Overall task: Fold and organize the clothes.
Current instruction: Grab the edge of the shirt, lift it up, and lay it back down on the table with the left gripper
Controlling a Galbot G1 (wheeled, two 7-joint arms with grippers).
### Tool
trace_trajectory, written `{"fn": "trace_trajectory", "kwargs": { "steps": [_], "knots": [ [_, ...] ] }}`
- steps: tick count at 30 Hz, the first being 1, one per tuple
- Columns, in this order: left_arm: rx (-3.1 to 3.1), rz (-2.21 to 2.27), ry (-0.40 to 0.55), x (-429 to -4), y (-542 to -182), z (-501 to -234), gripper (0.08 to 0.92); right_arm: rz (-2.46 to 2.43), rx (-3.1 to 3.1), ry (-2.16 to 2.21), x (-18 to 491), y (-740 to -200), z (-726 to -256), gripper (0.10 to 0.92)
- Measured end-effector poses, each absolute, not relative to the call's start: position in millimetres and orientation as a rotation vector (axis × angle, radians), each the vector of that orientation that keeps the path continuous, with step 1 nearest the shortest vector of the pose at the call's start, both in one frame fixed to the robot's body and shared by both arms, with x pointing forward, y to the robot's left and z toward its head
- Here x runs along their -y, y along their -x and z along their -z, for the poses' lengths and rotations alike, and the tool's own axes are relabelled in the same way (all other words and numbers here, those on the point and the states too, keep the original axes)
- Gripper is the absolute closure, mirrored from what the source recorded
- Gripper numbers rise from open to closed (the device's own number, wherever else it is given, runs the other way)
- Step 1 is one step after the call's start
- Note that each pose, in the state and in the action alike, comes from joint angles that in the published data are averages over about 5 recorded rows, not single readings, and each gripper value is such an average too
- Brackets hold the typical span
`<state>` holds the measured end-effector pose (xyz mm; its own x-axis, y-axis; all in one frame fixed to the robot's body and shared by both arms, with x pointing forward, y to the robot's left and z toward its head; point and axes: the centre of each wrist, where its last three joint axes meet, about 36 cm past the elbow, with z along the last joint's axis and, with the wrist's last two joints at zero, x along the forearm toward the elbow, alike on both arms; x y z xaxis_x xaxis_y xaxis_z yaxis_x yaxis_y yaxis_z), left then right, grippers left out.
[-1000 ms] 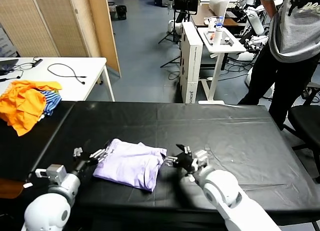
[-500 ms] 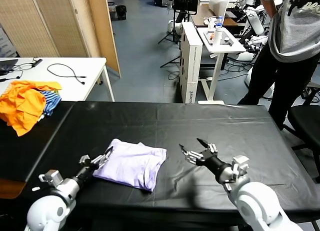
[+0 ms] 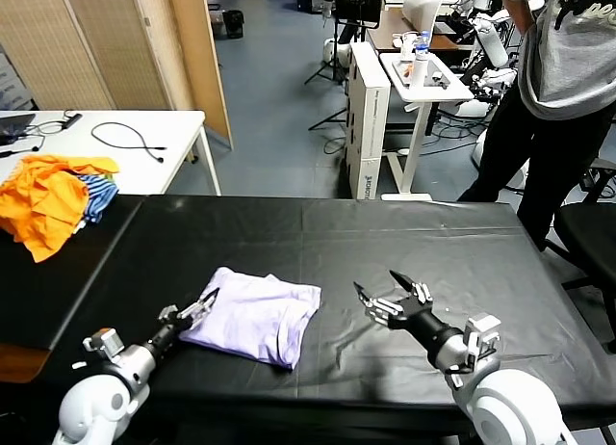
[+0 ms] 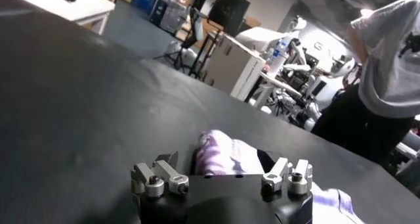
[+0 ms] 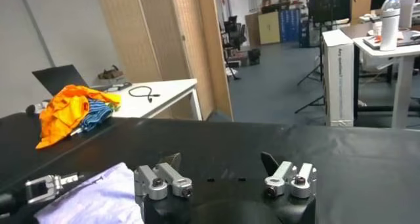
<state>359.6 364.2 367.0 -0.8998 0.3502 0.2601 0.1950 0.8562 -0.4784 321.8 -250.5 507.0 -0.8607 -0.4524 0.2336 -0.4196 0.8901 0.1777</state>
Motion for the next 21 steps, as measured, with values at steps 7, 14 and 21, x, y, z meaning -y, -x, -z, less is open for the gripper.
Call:
{"fn": "trace_trajectory", "kwargs": {
  "steps": [7,14,21],
  "knots": [
    [2.673,-0.674,0.420,-362.1,-360.6,-362.9,0.093,0.173,2.792,-0.655,250.9,-321.1,-508.4,0.115],
    [2.639,-0.748,0.416,-365.9,-361.9,-359.1,0.182,0.182,2.800,-0.659,249.8,-321.3,-508.7,0.115],
    [2.619,-0.775,0.413,-366.6,-361.8,-358.5,0.563,0.180,2.800,-0.654,248.2,-321.3,-506.8,0.115]
  ]
}}
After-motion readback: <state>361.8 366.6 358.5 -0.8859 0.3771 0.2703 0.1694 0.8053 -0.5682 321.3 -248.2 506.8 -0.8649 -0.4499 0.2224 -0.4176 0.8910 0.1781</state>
